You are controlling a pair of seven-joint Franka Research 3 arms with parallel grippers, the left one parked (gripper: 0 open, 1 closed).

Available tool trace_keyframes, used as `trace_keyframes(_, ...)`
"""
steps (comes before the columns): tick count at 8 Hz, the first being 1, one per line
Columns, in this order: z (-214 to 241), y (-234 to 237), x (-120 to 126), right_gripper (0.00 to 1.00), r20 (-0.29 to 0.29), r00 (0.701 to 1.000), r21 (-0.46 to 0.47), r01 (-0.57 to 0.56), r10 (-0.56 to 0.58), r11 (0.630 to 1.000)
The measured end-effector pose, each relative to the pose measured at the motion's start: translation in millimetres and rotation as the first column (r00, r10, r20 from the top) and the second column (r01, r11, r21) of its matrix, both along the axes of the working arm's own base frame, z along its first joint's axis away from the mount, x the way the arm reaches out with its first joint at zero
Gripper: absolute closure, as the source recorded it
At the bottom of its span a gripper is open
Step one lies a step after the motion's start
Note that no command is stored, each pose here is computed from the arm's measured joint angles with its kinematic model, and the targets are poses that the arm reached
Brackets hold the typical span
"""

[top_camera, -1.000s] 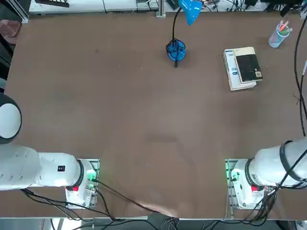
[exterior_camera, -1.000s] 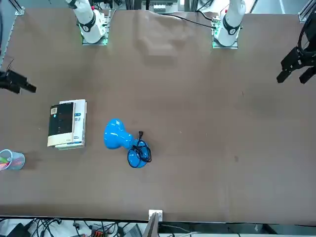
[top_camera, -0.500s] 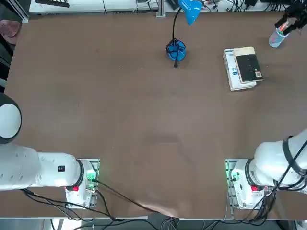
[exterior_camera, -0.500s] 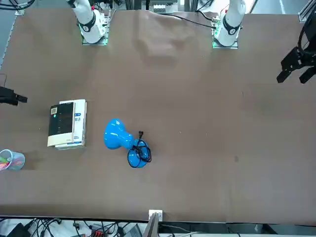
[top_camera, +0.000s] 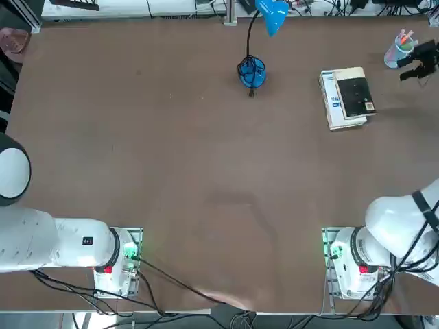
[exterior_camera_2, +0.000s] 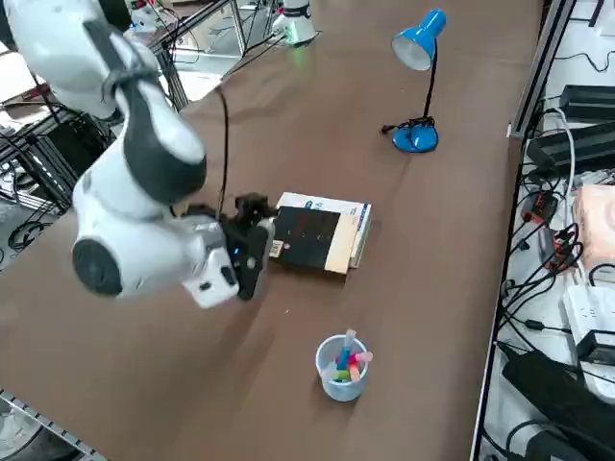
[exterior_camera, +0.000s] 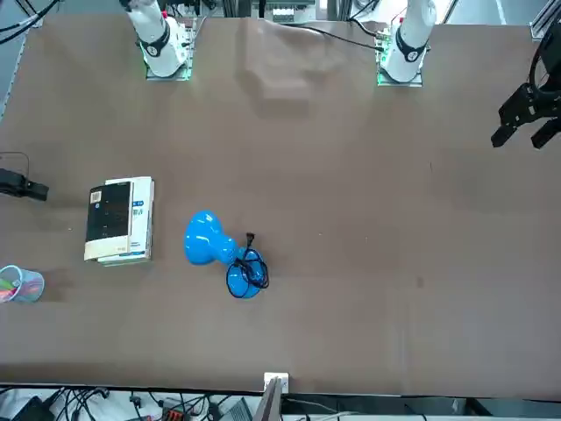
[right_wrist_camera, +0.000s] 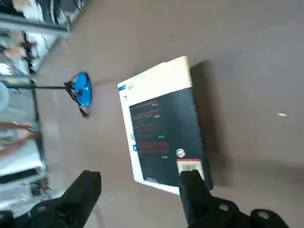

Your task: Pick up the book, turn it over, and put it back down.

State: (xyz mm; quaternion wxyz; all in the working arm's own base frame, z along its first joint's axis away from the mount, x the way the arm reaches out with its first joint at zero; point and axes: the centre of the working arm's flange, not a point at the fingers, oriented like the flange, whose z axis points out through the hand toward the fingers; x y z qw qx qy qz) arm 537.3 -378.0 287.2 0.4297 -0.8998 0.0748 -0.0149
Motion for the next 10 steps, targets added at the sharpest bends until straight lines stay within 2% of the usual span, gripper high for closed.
trace_keyframes(4,-85,-22,-27,0.00,0.083,0.997,0.112,-0.010,0.001,0.994)
trace_keyframes(7,-119,-12,-25,0.03,0.087,0.995,0.189,0.023,-0.040,0.982)
trace_keyframes(10,-154,-3,-27,0.04,0.049,0.995,0.256,0.072,-0.087,0.964)
